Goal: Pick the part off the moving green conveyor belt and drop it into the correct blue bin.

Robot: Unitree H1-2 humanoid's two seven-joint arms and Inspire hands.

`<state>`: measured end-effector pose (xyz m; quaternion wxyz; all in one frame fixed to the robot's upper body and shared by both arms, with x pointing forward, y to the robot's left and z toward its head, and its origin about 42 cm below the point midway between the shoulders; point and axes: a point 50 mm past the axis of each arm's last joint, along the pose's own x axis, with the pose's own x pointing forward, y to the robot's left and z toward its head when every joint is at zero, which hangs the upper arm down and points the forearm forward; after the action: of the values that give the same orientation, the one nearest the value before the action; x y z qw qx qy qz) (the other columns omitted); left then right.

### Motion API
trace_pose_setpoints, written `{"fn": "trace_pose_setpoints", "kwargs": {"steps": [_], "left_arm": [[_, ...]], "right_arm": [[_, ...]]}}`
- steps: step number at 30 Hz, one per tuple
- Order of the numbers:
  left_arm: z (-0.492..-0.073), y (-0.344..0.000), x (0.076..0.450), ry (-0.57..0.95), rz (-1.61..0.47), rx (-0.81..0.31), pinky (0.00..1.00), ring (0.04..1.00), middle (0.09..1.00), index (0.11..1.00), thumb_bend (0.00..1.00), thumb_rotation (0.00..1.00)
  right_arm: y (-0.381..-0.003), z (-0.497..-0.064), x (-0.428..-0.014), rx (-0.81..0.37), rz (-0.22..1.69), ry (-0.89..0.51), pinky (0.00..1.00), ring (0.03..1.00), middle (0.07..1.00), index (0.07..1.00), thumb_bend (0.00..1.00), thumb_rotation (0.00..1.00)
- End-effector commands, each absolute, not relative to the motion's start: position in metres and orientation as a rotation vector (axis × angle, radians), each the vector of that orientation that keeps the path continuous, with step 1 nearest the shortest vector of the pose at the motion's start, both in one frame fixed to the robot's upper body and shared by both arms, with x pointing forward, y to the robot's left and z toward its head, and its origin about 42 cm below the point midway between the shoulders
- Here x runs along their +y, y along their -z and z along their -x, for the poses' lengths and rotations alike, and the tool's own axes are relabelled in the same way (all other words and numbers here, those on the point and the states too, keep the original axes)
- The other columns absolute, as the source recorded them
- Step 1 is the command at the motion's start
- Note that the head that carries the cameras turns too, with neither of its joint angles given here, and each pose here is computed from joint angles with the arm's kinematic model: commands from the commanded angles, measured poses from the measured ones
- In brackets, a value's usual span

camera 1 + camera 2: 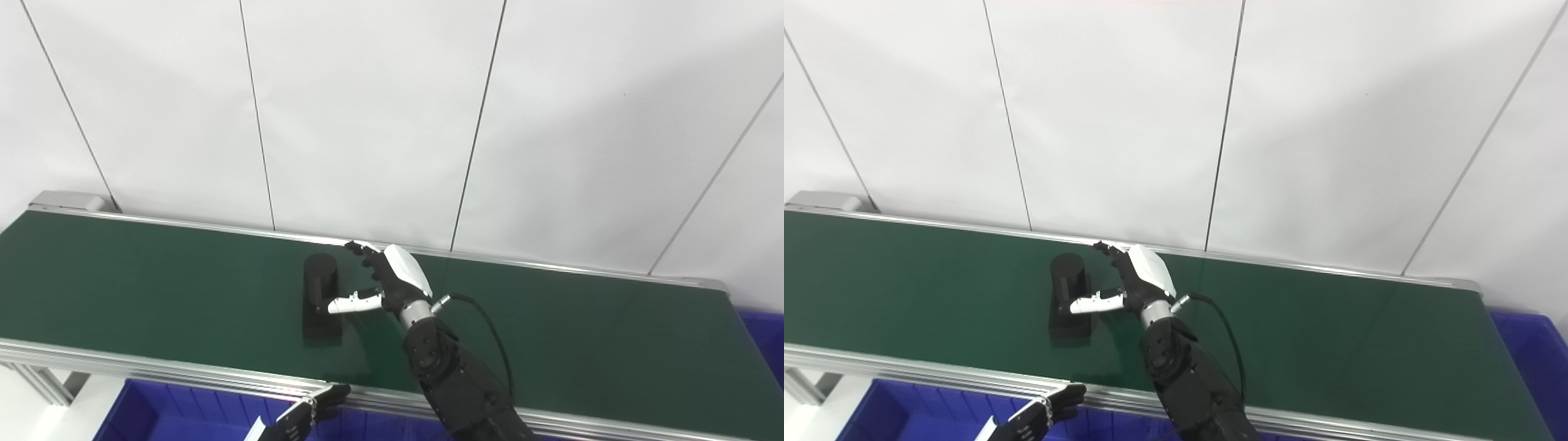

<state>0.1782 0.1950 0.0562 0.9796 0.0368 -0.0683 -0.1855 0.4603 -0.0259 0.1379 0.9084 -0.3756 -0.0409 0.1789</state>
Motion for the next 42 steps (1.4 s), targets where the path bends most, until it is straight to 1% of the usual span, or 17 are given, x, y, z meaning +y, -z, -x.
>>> {"fn": "trace_pose_setpoints", "kwargs": {"steps": [1, 7, 15, 19, 22, 23, 24, 25, 26, 27, 28, 30, 32, 33, 34, 40, 42], "left_arm": [[-0.179, -0.068, 0.192, 0.379, -0.076, -0.212, 0.84, 0.867, 0.865, 0.818, 0.95, 0.26], [-0.178, -0.071, 0.189, 0.384, -0.089, -0.222, 0.83, 0.865, 0.861, 0.815, 0.95, 0.28], [-0.175, -0.073, 0.188, 0.374, -0.092, -0.227, 0.82, 0.861, 0.855, 0.807, 0.95, 0.28], [-0.174, -0.073, 0.189, 0.376, -0.081, -0.224, 0.83, 0.868, 0.867, 0.814, 0.95, 0.28], [-0.173, -0.073, 0.189, 0.374, -0.081, -0.225, 0.84, 0.872, 0.87, 0.815, 0.95, 0.27], [-0.173, -0.073, 0.19, 0.372, -0.077, -0.225, 0.84, 0.873, 0.87, 0.815, 0.95, 0.27], [-0.172, -0.073, 0.19, 0.371, -0.073, -0.224, 0.83, 0.871, 0.87, 0.814, 0.96, 0.27], [-0.172, -0.073, 0.19, 0.37, -0.071, -0.224, 0.83, 0.87, 0.87, 0.815, 0.96, 0.26], [-0.172, -0.073, 0.19, 0.368, -0.069, -0.223, 0.83, 0.87, 0.87, 0.814, 0.96, 0.26], [-0.172, -0.073, 0.19, 0.367, -0.07, -0.223, 0.83, 0.869, 0.869, 0.814, 0.97, 0.26], [-0.173, -0.073, 0.19, 0.366, -0.07, -0.224, 0.82, 0.868, 0.869, 0.814, 0.97, 0.27], [-0.173, -0.073, 0.19, 0.366, -0.075, -0.226, 0.83, 0.869, 0.87, 0.815, 0.96, 0.27], [-0.175, -0.073, 0.191, 0.37, -0.077, -0.225, 0.83, 0.871, 0.873, 0.818, 0.96, 0.28], [-0.175, -0.072, 0.191, 0.372, -0.077, -0.224, 0.83, 0.874, 0.876, 0.82, 0.96, 0.27], [-0.175, -0.072, 0.191, 0.373, -0.076, -0.223, 0.83, 0.875, 0.877, 0.82, 0.96, 0.27], [-0.179, -0.072, 0.192, 0.374, -0.078, -0.228, 0.84, 0.875, 0.876, 0.819, 0.96, 0.27], [-0.18, -0.073, 0.192, 0.375, -0.087, -0.23, 0.83, 0.873, 0.875, 0.821, 0.96, 0.28]], "right_arm": [[-0.173, -0.471, -0.002, -0.222, 0.76, -0.379, 0.74, 0.838, 0.873, 0.861, 0.94, 0.39], [-0.17, -0.476, 0.005, -0.203, 0.804, -0.391, 0.74, 0.845, 0.878, 0.86, 0.93, 0.37], [-0.161, -0.477, 0.012, -0.207, 0.862, -0.418, 0.73, 0.83, 0.871, 0.842, 0.88, 0.34], [-0.152, -0.474, 0.013, -0.199, 0.862, -0.425, 0.64, 0.788, 0.827, 0.789, 0.79, 0.27], [-0.146, -0.472, 0.012, -0.196, 0.867, -0.42, 0.63, 0.762, 0.801, 0.748, 0.74, 0.22], [-0.143, -0.471, 0.012, -0.197, 0.863, -0.41, 0.63, 0.761, 0.8, 0.746, 0.73, 0.21], [-0.141, -0.47, 0.011, -0.199, 0.859, -0.402, 0.55, 0.669, 0.724, 0.71, 0.7, 0.16], [-0.139, -0.469, 0.011, -0.206, 0.859, -0.394, 0.45, 0.559, 0.578, 0.621, 0.61, 0.08], [-0.137, -0.467, 0.01, -0.222, 0.858, -0.38, 0.39, 0.486, 0.487, 0.565, 0.56, 0.04], [-0.135, -0.466, 0.009, -0.237, 0.863, -0.363, 0.34, 0.432, 0.451, 0.548, 0.54, 0.02], [-0.134, -0.465, 0.008, -0.252, 0.864, -0.344, 0.31, 0.4, 0.433, 0.539, 0.52, 0.01], [-0.131, -0.463, 0.006, -0.273, 0.86, -0.311, 0.27, 0.362, 0.421, 0.535, 0.52, 0.0], [-0.13, -0.462, 0.004, -0.289, 0.852, -0.274, 0.26, 0.357, 0.42, 0.534, 0.52, 0.0], [-0.13, -0.461, 0.003, -0.294, 0.85, -0.259, 0.26, 0.339, 0.455, 0.509, 0.52, 0.0], [-0.129, -0.461, 0.002, -0.304, 0.844, -0.242, 0.26, 0.333, 0.467, 0.5, 0.52, 0.0], [-0.128, -0.458, -0.003, -0.332, 0.804, -0.147, 0.18, 0.247, 0.473, 0.49, 0.53, 0.0], [-0.128, -0.458, -0.004, -0.341, 0.791, -0.128, 0.2, 0.255, 0.473, 0.491, 0.52, 0.0]]}}
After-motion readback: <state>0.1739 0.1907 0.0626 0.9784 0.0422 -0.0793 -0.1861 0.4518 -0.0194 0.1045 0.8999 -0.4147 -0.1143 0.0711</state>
